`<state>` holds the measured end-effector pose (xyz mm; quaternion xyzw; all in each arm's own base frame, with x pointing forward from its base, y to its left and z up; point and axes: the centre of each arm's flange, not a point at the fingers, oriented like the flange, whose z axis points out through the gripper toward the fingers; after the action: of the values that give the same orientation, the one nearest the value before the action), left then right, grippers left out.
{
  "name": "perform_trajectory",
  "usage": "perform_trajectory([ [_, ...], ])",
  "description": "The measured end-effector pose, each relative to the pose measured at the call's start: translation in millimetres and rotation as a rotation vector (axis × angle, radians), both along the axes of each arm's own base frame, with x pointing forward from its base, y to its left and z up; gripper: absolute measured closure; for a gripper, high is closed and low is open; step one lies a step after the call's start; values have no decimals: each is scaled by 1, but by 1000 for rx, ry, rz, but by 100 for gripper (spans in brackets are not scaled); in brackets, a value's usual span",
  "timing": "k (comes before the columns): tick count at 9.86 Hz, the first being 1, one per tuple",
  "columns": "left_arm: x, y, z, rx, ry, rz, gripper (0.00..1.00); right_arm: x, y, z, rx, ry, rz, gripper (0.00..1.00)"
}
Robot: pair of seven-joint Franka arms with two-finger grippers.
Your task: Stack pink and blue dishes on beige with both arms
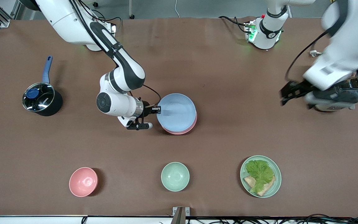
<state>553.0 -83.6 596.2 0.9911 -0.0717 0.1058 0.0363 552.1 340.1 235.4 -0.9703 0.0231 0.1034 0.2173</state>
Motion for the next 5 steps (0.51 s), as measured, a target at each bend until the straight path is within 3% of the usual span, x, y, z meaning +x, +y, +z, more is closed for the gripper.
perform_trajectory([
  [3,-37,55,65,6,54,7,0,-7,-1,-21,-14,9,-7,85],
  [5,-46,53,82,30,34,1,0,-6,-2,-19,-15,6,-5,57],
])
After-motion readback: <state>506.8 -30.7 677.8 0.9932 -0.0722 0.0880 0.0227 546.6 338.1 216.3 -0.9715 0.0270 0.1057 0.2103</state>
